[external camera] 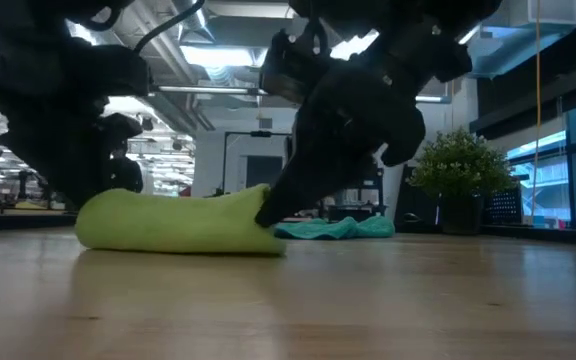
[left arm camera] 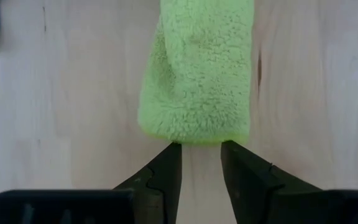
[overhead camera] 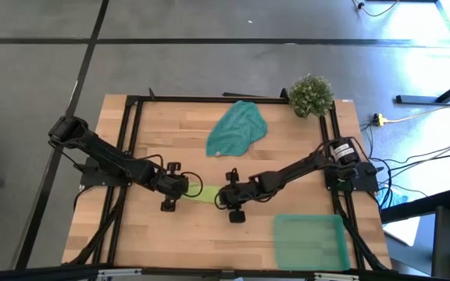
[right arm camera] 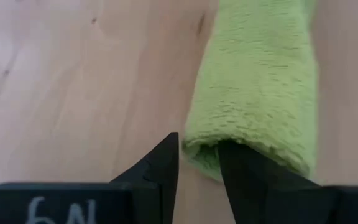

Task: Roll microfiber towels into tight, uniform cylinder then place into a basket
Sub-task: Roll the green microfiber cloth, then put the green rolled microfiber cloth into the green bin

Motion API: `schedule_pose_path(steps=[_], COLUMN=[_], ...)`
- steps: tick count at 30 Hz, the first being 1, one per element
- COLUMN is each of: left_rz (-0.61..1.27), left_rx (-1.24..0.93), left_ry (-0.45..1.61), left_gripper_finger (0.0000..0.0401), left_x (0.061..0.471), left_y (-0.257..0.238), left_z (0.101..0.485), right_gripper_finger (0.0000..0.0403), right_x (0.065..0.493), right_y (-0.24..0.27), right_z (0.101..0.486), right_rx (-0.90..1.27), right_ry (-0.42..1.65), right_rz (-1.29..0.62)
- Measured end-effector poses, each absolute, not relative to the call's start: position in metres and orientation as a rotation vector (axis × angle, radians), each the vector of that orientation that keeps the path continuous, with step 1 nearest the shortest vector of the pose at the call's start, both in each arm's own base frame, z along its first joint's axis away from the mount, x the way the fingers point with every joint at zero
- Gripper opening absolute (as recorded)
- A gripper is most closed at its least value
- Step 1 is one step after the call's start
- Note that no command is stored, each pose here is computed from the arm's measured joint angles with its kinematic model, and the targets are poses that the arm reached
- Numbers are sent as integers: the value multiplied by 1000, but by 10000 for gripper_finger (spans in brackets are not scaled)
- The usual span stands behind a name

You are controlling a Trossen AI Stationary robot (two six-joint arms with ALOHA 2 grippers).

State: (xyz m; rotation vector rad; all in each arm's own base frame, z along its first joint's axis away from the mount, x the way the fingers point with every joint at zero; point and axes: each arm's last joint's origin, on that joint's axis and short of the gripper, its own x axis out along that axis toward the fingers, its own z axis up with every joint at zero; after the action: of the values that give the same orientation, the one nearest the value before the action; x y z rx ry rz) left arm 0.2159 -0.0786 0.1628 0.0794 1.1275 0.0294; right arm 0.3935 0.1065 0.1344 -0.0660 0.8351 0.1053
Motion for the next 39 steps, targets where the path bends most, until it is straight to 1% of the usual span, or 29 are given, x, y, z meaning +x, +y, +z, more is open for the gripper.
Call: schedule_pose_path(steps=[10, 17, 23, 28, 35, 39], left_rz=[25, 57, 55, 72, 92, 75], left_rx=[68, 63, 60, 76, 117, 90], left_ry=[1072, 978, 921, 907, 919, 843], left_gripper_finger=[108, 108, 108, 108, 108, 108], left_x=[205, 190, 183, 182, 172, 163], left_y=[-74, -66, -63, -65, -70, -72], left_z=[184, 208, 218, 217, 201, 199], right_gripper_finger=[115, 115, 115, 115, 115, 115], right_x=[386, 386, 384, 383, 382, 382], right_y=[105, 105, 105, 108, 109, 109], right_z=[158, 161, 167, 173, 173, 173], right_rx=[-77, -82, -86, -110, -115, -114], right_ry=[818, 806, 797, 782, 777, 777], right_rz=[88, 82, 85, 96, 94, 93])
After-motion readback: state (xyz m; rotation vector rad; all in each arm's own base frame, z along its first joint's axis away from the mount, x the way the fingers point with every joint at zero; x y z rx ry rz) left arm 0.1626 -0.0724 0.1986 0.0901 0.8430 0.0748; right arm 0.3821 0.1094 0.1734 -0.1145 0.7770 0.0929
